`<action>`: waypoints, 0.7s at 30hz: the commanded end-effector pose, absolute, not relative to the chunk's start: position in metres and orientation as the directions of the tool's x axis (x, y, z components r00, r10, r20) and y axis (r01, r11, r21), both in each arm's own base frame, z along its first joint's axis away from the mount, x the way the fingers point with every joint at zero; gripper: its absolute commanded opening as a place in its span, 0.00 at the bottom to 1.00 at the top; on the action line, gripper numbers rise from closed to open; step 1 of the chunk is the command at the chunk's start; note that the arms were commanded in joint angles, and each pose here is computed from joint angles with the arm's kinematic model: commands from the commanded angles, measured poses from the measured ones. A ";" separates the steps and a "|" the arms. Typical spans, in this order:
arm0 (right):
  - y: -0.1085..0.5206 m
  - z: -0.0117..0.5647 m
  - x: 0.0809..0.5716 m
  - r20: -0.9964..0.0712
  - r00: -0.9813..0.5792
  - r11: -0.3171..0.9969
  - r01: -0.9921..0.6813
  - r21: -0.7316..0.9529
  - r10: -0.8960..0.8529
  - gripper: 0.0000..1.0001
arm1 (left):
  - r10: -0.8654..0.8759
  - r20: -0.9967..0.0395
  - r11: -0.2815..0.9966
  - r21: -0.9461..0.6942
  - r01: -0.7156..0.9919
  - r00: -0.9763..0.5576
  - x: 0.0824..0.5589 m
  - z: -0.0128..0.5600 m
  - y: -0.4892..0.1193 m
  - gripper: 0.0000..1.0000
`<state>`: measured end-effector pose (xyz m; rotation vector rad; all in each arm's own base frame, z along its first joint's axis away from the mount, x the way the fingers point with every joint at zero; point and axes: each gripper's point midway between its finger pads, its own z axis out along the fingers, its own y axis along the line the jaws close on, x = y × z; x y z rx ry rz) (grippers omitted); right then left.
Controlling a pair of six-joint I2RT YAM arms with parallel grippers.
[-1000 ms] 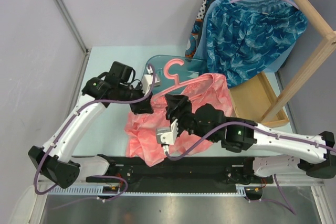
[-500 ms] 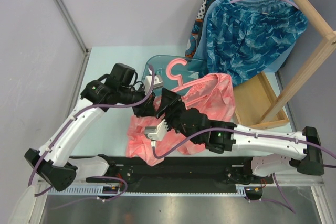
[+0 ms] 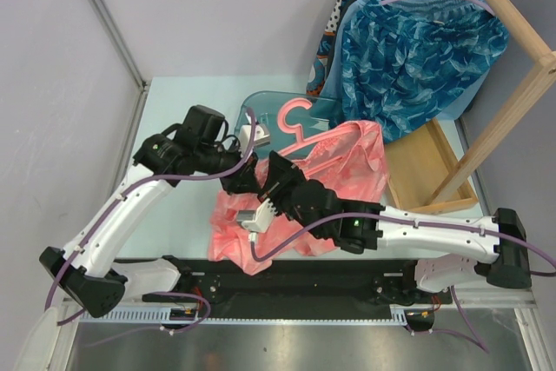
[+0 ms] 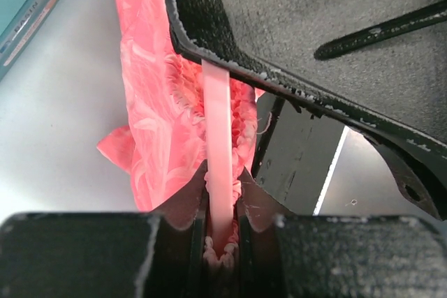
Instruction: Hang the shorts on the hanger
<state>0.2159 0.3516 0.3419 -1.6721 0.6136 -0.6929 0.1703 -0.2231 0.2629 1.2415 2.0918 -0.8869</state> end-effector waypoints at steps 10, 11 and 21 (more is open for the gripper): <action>0.288 0.412 0.254 0.136 0.544 -0.102 0.092 -0.991 -0.828 0.00 | 0.431 -0.848 0.352 -0.155 0.923 -0.307 0.189 0.327 -0.231 1.00; 0.281 0.416 0.258 0.158 0.529 -0.117 0.109 -0.987 -0.834 0.00 | 0.410 -0.856 0.371 -0.158 0.915 -0.314 0.196 0.334 -0.228 1.00; 0.196 0.489 0.303 0.218 0.429 -0.119 0.246 -0.962 -0.877 0.00 | 0.278 -0.903 0.438 -0.186 0.880 -0.329 0.232 0.370 -0.211 1.00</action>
